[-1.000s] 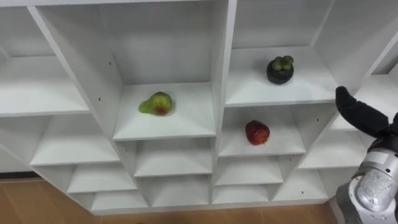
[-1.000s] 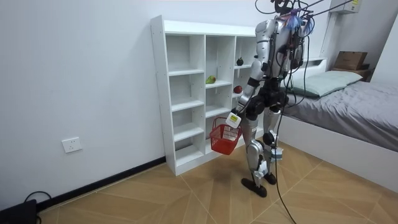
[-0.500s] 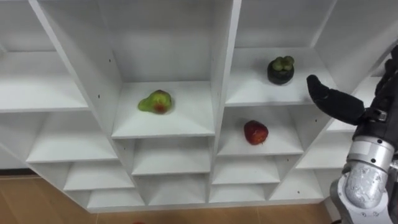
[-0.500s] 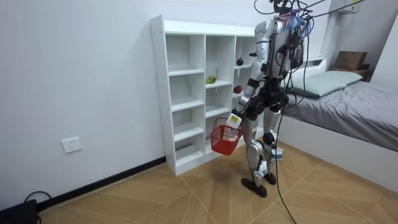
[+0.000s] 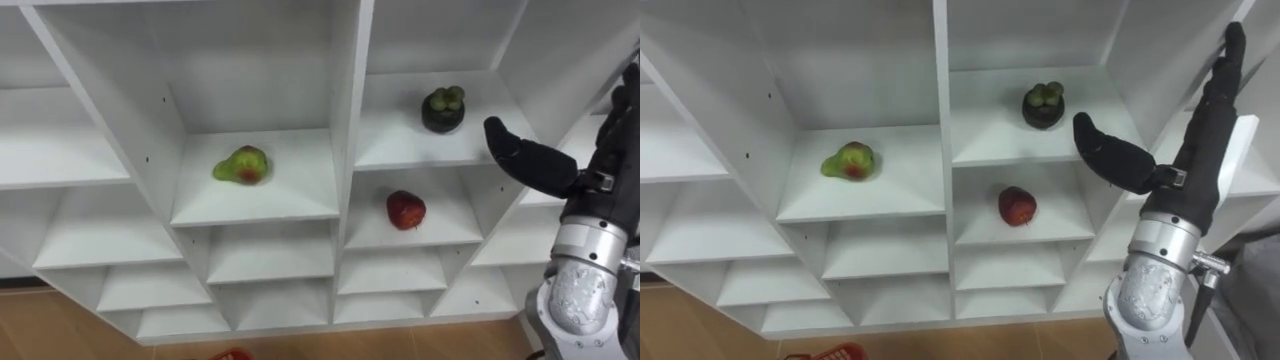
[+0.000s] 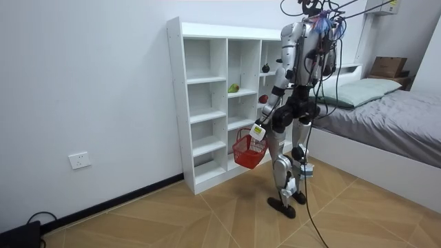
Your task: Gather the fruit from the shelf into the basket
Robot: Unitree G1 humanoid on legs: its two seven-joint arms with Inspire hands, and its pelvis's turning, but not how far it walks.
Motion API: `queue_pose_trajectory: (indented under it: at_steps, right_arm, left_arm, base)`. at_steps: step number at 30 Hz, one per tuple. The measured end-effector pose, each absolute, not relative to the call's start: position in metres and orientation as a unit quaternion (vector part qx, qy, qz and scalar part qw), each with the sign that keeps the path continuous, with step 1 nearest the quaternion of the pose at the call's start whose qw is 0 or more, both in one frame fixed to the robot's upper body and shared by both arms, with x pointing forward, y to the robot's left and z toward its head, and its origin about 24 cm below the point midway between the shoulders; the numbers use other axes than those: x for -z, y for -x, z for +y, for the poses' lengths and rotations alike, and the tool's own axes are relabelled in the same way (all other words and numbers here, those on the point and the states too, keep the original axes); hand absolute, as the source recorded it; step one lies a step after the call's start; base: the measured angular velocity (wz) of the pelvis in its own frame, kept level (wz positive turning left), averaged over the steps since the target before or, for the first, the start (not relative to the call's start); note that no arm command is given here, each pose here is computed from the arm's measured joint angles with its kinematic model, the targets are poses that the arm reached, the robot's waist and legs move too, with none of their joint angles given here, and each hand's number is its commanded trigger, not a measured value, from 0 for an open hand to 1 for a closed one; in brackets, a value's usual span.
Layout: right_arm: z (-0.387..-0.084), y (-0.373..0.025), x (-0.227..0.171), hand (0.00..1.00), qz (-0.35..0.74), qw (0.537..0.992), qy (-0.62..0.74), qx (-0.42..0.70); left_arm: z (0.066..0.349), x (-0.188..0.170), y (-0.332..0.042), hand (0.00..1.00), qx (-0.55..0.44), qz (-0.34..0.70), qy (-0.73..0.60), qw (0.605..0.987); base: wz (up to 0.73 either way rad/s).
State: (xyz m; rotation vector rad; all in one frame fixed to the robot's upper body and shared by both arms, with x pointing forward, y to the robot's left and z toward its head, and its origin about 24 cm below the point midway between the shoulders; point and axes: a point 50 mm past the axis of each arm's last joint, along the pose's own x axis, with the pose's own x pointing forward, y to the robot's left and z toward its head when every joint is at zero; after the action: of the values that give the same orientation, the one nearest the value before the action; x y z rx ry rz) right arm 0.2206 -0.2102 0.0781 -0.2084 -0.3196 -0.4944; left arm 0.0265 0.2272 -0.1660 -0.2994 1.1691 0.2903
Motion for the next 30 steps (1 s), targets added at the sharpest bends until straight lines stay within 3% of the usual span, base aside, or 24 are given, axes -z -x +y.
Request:
queue_pose_trajectory:
  at_steps: [22, 30]
  right_arm:
    - [-0.202, -0.220, -0.089, 0.00, -0.183, 0.951, 0.097, 0.230]
    - [-0.172, -0.216, -0.107, 0.00, -0.235, 0.953, 0.102, 0.165]
  left_arm:
    - [0.227, 0.164, -0.038, 1.00, -0.110, 0.530, 0.137, 0.830]
    - [0.227, 0.164, -0.038, 1.00, -0.108, 0.528, 0.139, 0.831]
  base:
    - [-0.03]
    - [0.02]
